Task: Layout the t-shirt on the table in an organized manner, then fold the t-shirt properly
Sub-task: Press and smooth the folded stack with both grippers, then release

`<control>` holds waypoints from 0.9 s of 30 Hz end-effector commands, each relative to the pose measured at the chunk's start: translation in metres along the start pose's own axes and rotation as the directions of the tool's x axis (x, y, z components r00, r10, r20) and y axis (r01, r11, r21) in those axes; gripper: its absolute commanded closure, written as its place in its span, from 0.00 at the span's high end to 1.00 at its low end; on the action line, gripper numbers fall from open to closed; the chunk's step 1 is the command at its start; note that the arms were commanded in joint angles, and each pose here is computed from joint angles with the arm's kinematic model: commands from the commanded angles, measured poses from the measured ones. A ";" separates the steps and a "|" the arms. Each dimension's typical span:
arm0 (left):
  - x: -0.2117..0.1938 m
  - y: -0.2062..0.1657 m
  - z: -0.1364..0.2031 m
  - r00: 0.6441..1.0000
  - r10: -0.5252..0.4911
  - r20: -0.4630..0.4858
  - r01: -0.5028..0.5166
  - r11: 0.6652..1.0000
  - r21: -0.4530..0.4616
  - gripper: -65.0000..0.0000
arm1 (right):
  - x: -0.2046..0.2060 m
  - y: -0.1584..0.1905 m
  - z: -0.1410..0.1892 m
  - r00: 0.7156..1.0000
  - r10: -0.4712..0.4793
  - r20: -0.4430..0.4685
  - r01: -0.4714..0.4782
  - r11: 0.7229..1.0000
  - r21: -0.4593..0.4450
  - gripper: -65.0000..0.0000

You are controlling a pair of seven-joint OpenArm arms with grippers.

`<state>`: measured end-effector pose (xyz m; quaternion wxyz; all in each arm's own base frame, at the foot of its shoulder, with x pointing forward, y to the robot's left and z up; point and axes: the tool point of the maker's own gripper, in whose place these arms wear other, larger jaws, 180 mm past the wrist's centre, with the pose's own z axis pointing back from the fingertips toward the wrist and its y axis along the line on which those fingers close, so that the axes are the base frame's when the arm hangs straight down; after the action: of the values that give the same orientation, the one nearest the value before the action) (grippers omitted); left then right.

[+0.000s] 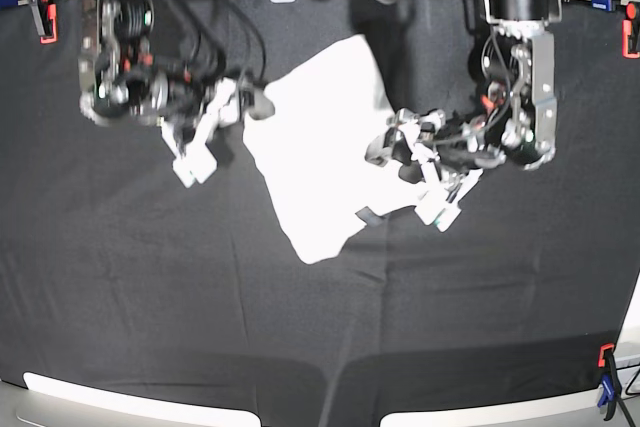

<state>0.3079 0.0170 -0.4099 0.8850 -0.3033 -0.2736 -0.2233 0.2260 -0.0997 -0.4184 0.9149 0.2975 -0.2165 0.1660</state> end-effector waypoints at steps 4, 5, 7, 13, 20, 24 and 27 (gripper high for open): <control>0.029 -0.037 -0.016 0.991 -0.132 0.010 0.132 0.988 -0.083 0.59 | 0.002 0.008 0.003 1.000 0.003 -0.005 -0.003 0.999 0.033 0.51; 0.033 -0.043 -0.019 0.987 -0.162 0.005 0.161 0.982 -0.095 0.59 | 0.004 0.011 0.003 1.000 -0.004 0.006 0.004 0.999 0.050 0.51; 0.040 -0.051 -0.022 0.978 -0.207 0.000 0.206 0.973 -0.107 0.59 | 0.004 0.015 0.002 1.000 -0.014 0.014 0.013 0.998 0.067 0.51; 0.054 -0.034 -0.020 0.973 -0.226 -0.044 0.226 0.974 -0.015 0.59 | -0.014 0.009 0.002 0.999 -0.014 -0.035 0.015 0.999 0.033 0.51; 0.040 0.005 -0.005 0.951 -0.267 -0.158 0.284 0.954 0.094 0.59 | -0.027 -0.006 0.004 0.995 0.014 -0.098 -0.019 0.999 -0.049 0.51; 0.052 0.029 0.009 0.964 -0.220 -0.152 0.246 0.952 0.181 0.59 | -0.031 -0.013 0.005 0.992 0.025 -0.124 -0.036 0.996 -0.083 0.51; 0.064 0.028 0.013 0.968 -0.208 -0.138 0.231 0.956 0.179 0.59 | -0.032 -0.013 0.005 0.992 0.026 -0.126 -0.036 0.996 -0.084 0.51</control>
<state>0.3515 0.0321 -0.3916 0.9030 -0.1713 -0.2419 -0.3110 0.2104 -0.1014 -0.4259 0.9206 0.2855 -0.1987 0.1776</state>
